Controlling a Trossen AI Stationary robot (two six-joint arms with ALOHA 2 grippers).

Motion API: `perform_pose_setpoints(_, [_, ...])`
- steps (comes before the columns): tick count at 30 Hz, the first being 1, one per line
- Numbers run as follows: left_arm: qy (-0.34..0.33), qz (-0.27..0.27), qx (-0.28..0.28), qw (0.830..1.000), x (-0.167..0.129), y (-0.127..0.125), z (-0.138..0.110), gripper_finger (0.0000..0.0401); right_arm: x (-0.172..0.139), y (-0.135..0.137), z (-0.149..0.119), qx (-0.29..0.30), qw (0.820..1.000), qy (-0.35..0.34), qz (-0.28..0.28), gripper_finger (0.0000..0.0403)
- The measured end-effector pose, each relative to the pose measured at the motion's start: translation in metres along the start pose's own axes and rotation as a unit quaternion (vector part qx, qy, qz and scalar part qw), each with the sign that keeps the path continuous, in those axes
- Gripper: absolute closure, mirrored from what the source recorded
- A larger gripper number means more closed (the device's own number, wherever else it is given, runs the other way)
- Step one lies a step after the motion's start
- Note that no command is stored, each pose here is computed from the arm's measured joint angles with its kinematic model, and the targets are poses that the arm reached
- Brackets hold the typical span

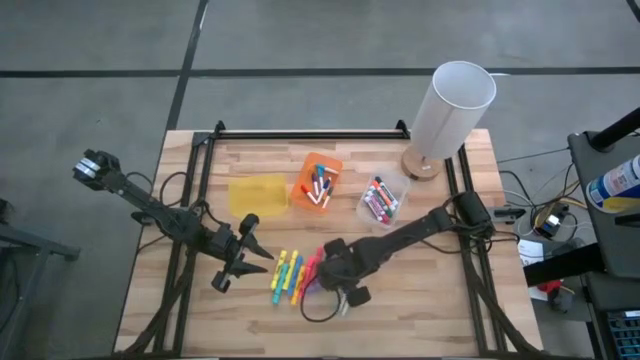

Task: Pick & Place Markers
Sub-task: Put the right violet highlighter pen into the yellow bin

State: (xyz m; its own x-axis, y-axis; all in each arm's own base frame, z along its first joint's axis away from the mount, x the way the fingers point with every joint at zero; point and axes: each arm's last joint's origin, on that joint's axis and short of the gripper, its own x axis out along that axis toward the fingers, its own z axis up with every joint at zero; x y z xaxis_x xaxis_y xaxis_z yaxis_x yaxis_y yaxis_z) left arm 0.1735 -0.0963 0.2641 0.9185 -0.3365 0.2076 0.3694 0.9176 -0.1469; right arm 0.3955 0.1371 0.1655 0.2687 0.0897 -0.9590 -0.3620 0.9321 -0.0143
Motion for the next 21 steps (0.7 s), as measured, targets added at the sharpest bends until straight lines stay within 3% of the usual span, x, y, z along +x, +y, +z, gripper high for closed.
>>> perform_pose_setpoints(5, [0.0,0.0,0.0,1.0,0.0,0.0,0.0,0.0261,-0.016,-0.005,0.015,0.048,0.998,-0.03,-0.005,0.0338])
perform_pose_setpoints(14, [0.0,0.0,0.0,1.0,0.0,0.0,0.0,0.0261,-0.035,-0.034,0.029,0.099,0.988,-0.069,-0.099,0.0335])
perform_pose_setpoints(21, [0.008,0.001,0.001,1.0,0.0,0.0,-0.002,0.0261,-0.05,-0.036,0.036,0.138,0.983,-0.079,-0.095,0.0335])
